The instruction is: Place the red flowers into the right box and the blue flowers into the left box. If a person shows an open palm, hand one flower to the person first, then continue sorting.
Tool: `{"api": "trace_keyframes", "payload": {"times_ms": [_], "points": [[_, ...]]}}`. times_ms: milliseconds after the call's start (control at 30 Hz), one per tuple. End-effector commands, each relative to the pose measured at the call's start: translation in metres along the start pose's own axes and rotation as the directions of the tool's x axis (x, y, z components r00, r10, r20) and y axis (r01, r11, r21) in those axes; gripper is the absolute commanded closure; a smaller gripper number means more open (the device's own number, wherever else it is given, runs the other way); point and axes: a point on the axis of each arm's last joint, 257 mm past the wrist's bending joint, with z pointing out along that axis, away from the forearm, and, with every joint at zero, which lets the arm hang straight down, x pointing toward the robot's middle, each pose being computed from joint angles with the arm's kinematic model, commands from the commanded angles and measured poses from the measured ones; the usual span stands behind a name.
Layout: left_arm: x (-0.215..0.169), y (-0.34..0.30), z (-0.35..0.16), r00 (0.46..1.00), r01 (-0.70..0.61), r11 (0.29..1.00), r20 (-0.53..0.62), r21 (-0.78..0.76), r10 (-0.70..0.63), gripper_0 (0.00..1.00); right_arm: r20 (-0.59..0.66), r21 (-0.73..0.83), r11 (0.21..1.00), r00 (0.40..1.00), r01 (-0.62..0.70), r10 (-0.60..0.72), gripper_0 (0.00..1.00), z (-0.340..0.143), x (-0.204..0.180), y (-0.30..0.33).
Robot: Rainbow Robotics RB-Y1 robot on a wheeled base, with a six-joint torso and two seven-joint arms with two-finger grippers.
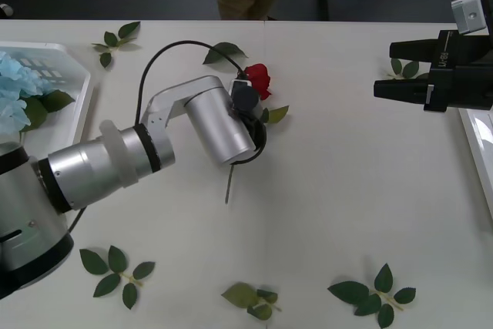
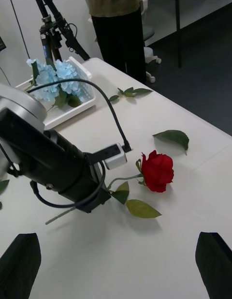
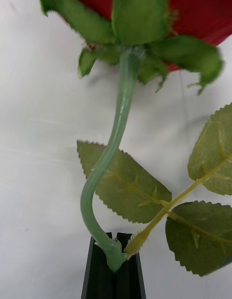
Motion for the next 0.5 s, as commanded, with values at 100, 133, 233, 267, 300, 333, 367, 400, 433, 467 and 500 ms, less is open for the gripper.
{"api": "trace_keyframes", "payload": {"times_ms": [100, 133, 233, 267, 300, 333, 367, 400, 433, 467, 500], "points": [[-0.013, 0.028, -0.059, 0.999, 0.052, 0.993, 0.008, 0.104, -0.053, 1.00, 0.026, -0.016, 1.000, 1.000, 0.009, -0.008, 0.07, 0.002, -0.004, 0.005], [-0.015, 0.027, -0.071, 0.998, 0.056, 0.990, 0.011, 0.130, -0.058, 1.00, 0.026, -0.017, 1.000, 1.000, 0.010, -0.009, 0.07, 0.002, -0.005, 0.006], [-0.021, 0.033, -0.097, 0.996, 0.078, 0.981, 0.026, 0.177, -0.084, 1.00, 0.029, -0.019, 1.000, 1.000, 0.010, -0.009, 0.07, 0.002, -0.005, 0.006], [-0.024, 0.034, -0.105, 0.995, 0.084, 0.978, 0.036, 0.192, -0.092, 1.00, 0.029, -0.018, 1.000, 1.000, 0.009, -0.008, 0.07, 0.002, -0.005, 0.006], [-0.030, 0.036, -0.118, 0.993, 0.091, 0.973, 0.054, 0.213, -0.105, 1.00, 0.029, -0.018, 1.000, 1.000, 0.009, -0.008, 0.07, 0.002, -0.005, 0.006], [-0.033, 0.037, -0.125, 0.992, 0.090, 0.970, 0.063, 0.225, -0.106, 1.00, 0.029, -0.018, 1.000, 1.000, 0.009, -0.008, 0.07, 0.002, -0.005, 0.006], [-0.037, 0.037, -0.137, 0.991, 0.091, 0.964, 0.072, 0.248, -0.112, 1.00, 0.029, -0.018, 1.000, 1.000, 0.009, -0.008, 0.07, 0.001, -0.005, 0.006], [-0.042, 0.037, -0.150, 0.990, 0.090, 0.957, 0.079, 0.277, -0.116, 1.00, 0.029, -0.018, 1.000, 1.000, 0.007, -0.006, 0.07, 0.001, -0.005, 0.005], [-0.047, 0.037, -0.160, 0.989, 0.082, 0.951, 0.091, 0.300, -0.114, 1.00, 0.030, -0.017, 1.000, 1.000, 0.004, -0.004, 0.07, 0.001, -0.005, 0.005], [-0.052, 0.036, -0.173, 0.988, 0.076, 0.940, 0.103, 0.332, -0.116, 1.00, 0.035, -0.018, 1.000, 0.999, -0.004, 0.005, 0.07, 0.000, -0.006, 0.004], [-0.056, 0.036, -0.182, 0.986, 0.072, 0.931, 0.112, 0.359, -0.120, 1.00, 0.038, -0.019, 1.000, 0.999, -0.013, 0.014, 0.07, -0.001, -0.006, 0.003]]}}
